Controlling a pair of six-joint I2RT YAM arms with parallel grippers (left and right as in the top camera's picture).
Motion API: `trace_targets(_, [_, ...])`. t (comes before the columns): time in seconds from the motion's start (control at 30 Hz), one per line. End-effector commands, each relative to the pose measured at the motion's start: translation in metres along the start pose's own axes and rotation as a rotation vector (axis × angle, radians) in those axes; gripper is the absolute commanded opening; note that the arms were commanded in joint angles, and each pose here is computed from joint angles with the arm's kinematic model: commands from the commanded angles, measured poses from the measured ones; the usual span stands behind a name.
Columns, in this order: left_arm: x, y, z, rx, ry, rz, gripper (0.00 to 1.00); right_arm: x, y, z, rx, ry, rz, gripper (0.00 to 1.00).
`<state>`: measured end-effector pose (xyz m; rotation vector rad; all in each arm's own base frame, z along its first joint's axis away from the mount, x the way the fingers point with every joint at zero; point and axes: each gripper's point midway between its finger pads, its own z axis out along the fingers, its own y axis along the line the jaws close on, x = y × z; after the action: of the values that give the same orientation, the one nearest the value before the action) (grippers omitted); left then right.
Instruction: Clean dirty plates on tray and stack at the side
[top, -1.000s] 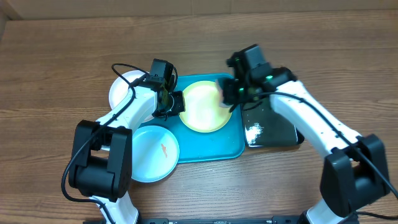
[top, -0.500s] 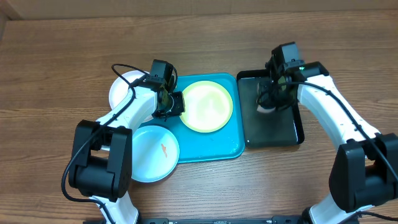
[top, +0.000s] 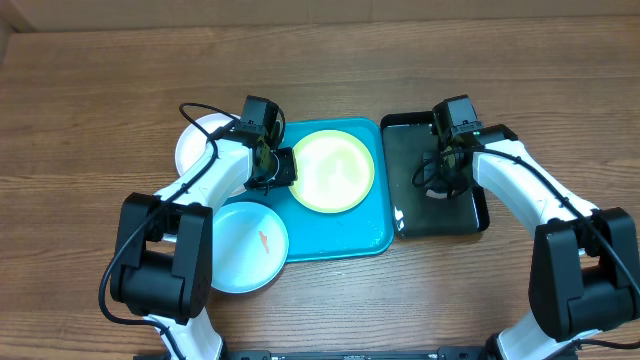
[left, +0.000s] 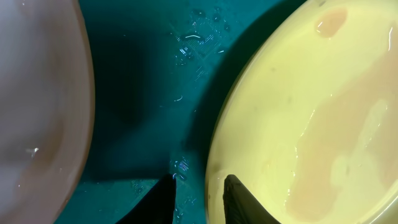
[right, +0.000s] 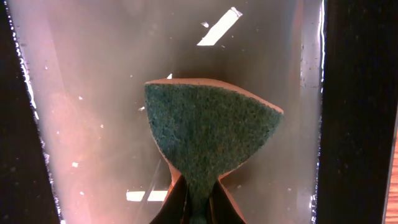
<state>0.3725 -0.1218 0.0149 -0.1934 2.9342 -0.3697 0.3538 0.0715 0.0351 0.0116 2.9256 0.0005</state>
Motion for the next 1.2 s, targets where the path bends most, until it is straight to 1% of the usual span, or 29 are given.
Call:
trace_targets(0.0, [0.003, 0.004, 0.005, -0.015, 0.011, -0.001, 0.29, -0.002, -0.005, -0.001, 0.022, -0.014, -0.004, 0.08])
trace_targets(0.1, [0.003, 0.004, 0.005, -0.016, 0.011, -0.001, 0.29, -0.002, -0.004, -0.001, 0.021, -0.013, -0.005, 0.14])
trace_targets(0.17, [0.003, 0.004, 0.005, -0.015, 0.011, -0.001, 0.29, -0.001, -0.003, -0.001, 0.015, -0.011, -0.004, 0.21])
trace_targets(0.23, [0.003, 0.004, 0.005, -0.015, 0.011, -0.001, 0.29, -0.002, -0.003, -0.001, 0.015, -0.011, -0.004, 0.25])
trace_targets(0.3, [0.003, 0.004, 0.005, -0.015, 0.011, -0.001, 0.30, -0.001, -0.003, -0.001, 0.015, -0.011, -0.004, 0.42])
trace_targets(0.43, [0.003, 0.004, 0.005, -0.015, 0.012, -0.001, 0.30, -0.002, -0.003, -0.001, 0.015, -0.012, -0.004, 0.63])
trace_targets(0.47, [0.003, 0.004, 0.005, -0.015, 0.012, -0.001, 0.31, -0.002, -0.003, -0.001, 0.015, -0.013, -0.003, 0.67])
trace_targets(0.67, [0.003, 0.004, 0.005, -0.015, 0.011, -0.001, 0.32, -0.011, -0.002, -0.004, 0.007, -0.046, 0.003, 0.68])
trace_targets(0.83, [0.004, 0.004, 0.005, -0.016, 0.015, -0.002, 0.34, -0.035, -0.008, -0.029, -0.002, -0.072, 0.034, 0.70])
trace_targets(0.87, [0.004, 0.004, 0.005, -0.016, 0.015, -0.002, 0.34, -0.041, -0.012, -0.037, 0.001, -0.076, 0.046, 0.72])
trace_targets(0.97, [0.004, 0.004, 0.005, -0.017, 0.015, -0.002, 0.36, -0.054, -0.029, -0.054, 0.010, -0.091, 0.092, 0.74])
trace_targets(1.07, [0.005, 0.005, 0.005, -0.018, 0.017, -0.002, 0.37, -0.060, -0.051, -0.058, 0.022, -0.100, 0.159, 0.76])
trace_targets(1.13, [0.006, 0.006, 0.008, -0.020, 0.024, -0.004, 0.34, -0.060, -0.067, -0.057, 0.031, -0.100, 0.219, 0.80])
trace_targets(1.17, [0.006, 0.006, 0.010, -0.022, 0.028, -0.005, 0.32, -0.059, -0.077, -0.057, 0.038, -0.096, 0.259, 0.85])
